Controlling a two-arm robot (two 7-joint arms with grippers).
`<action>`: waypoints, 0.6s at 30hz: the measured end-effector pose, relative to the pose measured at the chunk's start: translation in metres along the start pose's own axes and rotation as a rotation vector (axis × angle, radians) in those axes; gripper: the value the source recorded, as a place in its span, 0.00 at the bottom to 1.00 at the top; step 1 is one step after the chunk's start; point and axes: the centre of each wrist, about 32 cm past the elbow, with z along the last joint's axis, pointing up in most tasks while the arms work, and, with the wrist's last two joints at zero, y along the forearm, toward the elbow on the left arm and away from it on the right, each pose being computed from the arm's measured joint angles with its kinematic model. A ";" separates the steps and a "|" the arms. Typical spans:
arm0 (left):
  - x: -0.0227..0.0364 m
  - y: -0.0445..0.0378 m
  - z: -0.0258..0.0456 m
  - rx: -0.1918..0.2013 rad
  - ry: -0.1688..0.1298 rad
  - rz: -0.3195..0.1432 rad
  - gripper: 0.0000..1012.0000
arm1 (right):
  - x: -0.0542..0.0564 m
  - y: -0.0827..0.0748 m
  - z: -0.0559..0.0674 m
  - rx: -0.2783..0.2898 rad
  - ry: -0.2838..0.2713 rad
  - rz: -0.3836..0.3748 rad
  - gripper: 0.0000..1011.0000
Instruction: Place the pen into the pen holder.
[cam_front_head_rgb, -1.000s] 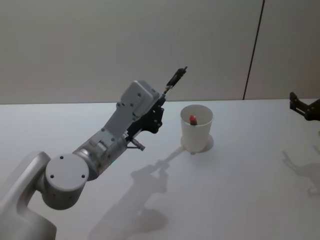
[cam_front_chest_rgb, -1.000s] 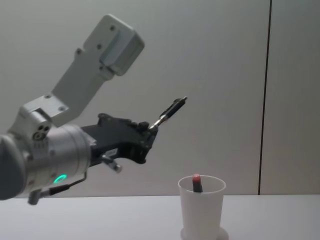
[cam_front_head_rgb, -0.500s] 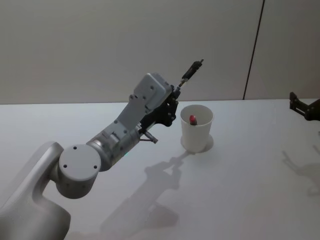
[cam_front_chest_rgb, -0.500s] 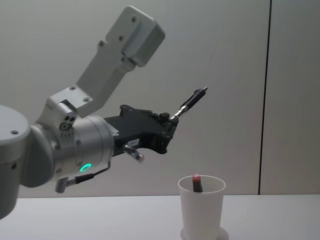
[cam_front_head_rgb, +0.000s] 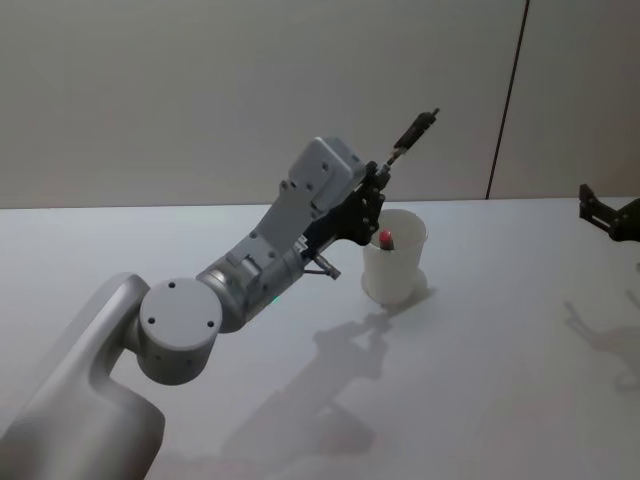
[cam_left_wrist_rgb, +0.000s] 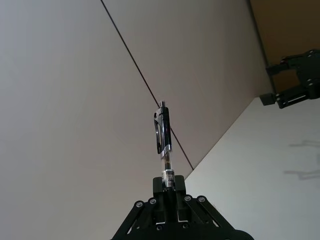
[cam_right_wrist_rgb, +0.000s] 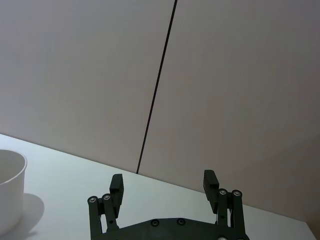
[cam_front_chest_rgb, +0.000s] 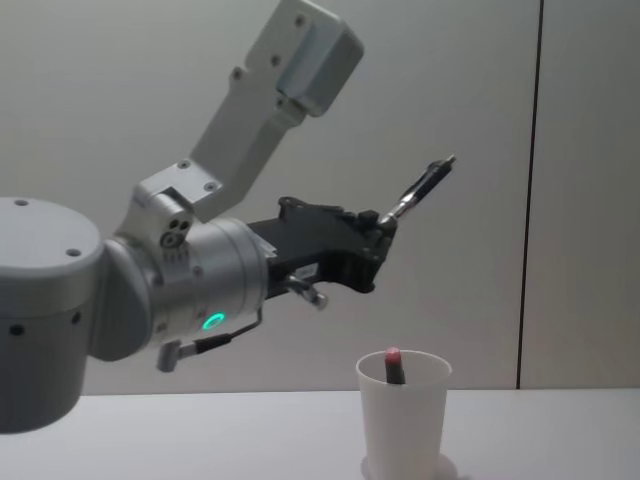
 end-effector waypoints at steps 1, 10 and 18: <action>-0.0002 -0.0005 0.0001 -0.003 0.001 -0.003 0.14 | 0.000 0.000 0.000 0.000 0.000 0.000 0.99; -0.0051 -0.0101 0.0024 -0.042 0.006 -0.058 0.14 | 0.000 0.000 0.000 0.000 0.000 0.000 0.99; -0.0087 -0.0187 0.0041 -0.074 0.000 -0.132 0.14 | 0.000 0.000 0.000 0.000 0.000 0.000 0.99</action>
